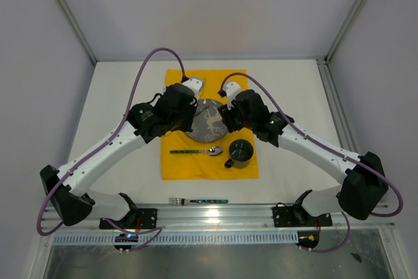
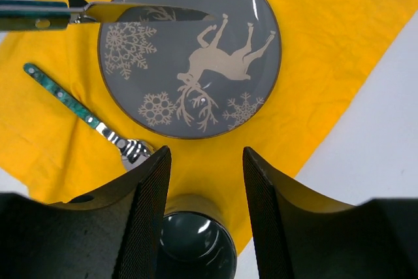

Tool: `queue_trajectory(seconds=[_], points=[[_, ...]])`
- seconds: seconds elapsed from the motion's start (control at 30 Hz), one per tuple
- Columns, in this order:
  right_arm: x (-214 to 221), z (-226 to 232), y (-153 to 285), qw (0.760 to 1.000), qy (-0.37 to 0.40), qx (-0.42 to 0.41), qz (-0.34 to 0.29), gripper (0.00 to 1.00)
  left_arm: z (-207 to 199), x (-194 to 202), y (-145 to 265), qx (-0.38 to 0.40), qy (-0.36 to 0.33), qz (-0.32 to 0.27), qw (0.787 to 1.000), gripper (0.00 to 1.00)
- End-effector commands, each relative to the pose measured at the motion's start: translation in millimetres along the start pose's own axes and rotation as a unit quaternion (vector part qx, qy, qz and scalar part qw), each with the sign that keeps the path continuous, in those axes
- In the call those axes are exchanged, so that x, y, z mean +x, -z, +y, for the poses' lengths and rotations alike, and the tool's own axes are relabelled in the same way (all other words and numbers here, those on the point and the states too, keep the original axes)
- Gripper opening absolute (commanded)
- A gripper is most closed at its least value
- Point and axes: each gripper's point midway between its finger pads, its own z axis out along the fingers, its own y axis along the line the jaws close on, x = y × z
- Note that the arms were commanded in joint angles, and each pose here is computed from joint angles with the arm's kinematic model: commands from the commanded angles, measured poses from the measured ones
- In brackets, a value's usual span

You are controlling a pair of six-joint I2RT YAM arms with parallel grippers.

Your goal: Set the dinner table for one person

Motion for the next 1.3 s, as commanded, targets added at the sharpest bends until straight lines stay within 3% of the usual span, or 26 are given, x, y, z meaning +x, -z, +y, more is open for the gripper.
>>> queue_trajectory(seconds=[0.0,0.03,0.07,0.1,0.27,0.43,0.8,0.9,0.97,1.0,1.1,1.27], points=[[-41,-2,16,0.987,0.078,0.011,-0.137,0.52,-9,-12,4,0.020,0.004,-0.009,1.000,0.00],[-22,-2,11,0.985,0.109,0.010,-0.137,0.53,-10,-12,3,0.022,0.005,-0.009,1.000,0.00],[-46,2,22,0.972,0.116,0.012,-0.202,0.54,-11,-12,2,0.025,0.004,-0.006,1.000,0.00],[-47,4,23,0.968,0.130,0.008,-0.214,0.55,-13,-11,1,0.027,0.004,-0.003,1.000,0.00],[-45,23,19,0.948,0.219,-0.022,-0.228,0.55,-30,-10,-6,0.059,0.016,0.026,0.998,0.00],[-50,34,5,0.943,0.227,-0.027,-0.241,0.55,-56,-19,-4,0.113,0.042,0.049,0.991,0.00],[-46,55,-9,0.937,0.246,-0.061,-0.242,0.54,-47,-26,10,0.088,0.035,0.066,0.993,0.00],[-47,55,-12,0.938,0.251,-0.061,-0.231,0.46,-47,-27,9,0.086,0.036,0.065,0.993,0.00],[-47,56,-14,0.940,0.256,-0.062,-0.218,0.34,-47,-27,8,0.087,0.033,0.065,0.994,0.00],[-47,57,-15,0.940,0.260,-0.063,-0.212,0.23,-48,-27,7,0.088,0.033,0.067,0.993,0.00],[-44,59,-18,0.940,0.267,-0.062,-0.201,0.08,-49,-25,3,0.087,0.029,0.073,0.993,0.00],[-41,57,-21,0.947,0.255,-0.052,-0.188,0.06,-50,-26,-1,0.089,0.029,0.072,0.993,0.00]])
